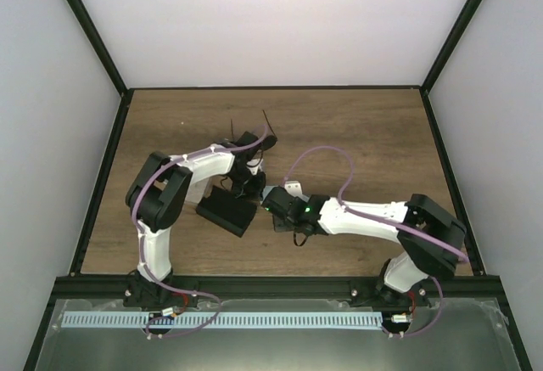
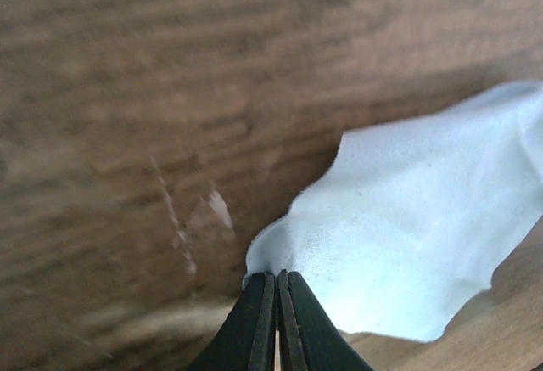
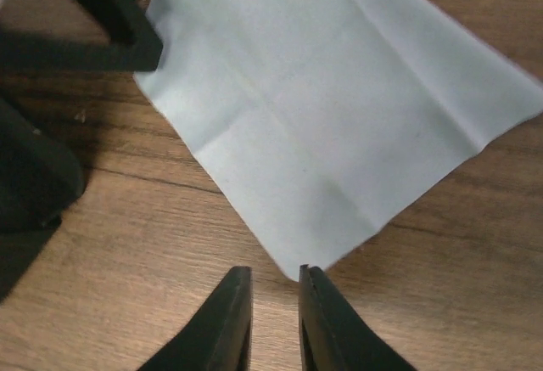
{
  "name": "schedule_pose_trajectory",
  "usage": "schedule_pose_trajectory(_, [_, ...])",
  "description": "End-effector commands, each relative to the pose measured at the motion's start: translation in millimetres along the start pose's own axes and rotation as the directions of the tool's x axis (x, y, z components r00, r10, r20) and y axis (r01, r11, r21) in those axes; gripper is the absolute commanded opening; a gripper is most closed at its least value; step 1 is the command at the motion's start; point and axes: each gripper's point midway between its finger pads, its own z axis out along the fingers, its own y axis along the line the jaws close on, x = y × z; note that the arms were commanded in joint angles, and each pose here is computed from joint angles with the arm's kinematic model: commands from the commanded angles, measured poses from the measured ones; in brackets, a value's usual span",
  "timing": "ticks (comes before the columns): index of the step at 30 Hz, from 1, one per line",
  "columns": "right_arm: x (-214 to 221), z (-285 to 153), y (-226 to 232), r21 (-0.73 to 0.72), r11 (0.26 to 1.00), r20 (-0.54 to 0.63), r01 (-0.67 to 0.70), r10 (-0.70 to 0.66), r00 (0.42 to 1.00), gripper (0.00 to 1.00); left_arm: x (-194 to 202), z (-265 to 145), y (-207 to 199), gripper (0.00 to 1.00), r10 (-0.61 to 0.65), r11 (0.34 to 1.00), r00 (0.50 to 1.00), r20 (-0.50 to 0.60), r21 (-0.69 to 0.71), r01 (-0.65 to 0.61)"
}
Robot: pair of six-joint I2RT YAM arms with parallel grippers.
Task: Organize the sunglasses
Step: Adjust the glasses cleaning cloth at the center of the board.
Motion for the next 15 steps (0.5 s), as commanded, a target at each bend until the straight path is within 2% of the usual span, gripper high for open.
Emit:
schedule_pose_trajectory(1, [2.5,7.6,-0.6,0.015,1.000,-0.013,0.009,-0.009,1.000,0.26,15.6,0.7,-9.1,0.04,-0.001,1.000,1.000,0.000,0.005,0.001])
schedule_pose_trajectory(2, [2.1,9.2,0.7,0.014,1.000,-0.013,0.014,-0.014,1.000,0.34,18.4,1.9,-9.1,0.04,-0.008,1.000,1.000,-0.002,0.006,0.008])
schedule_pose_trajectory(4, [1.1,12.0,1.0,0.019,1.000,-0.007,0.016,-0.016,1.000,0.39,23.1,1.9,-9.8,0.04,-0.019,1.000,1.000,-0.004,0.011,0.019])
schedule_pose_trajectory(15, [10.1,29.5,-24.9,0.069,0.997,-0.038,-0.037,0.039,0.998,0.39,24.1,1.4,-7.7,0.04,-0.018,1.000,1.000,-0.006,-0.008,0.018])
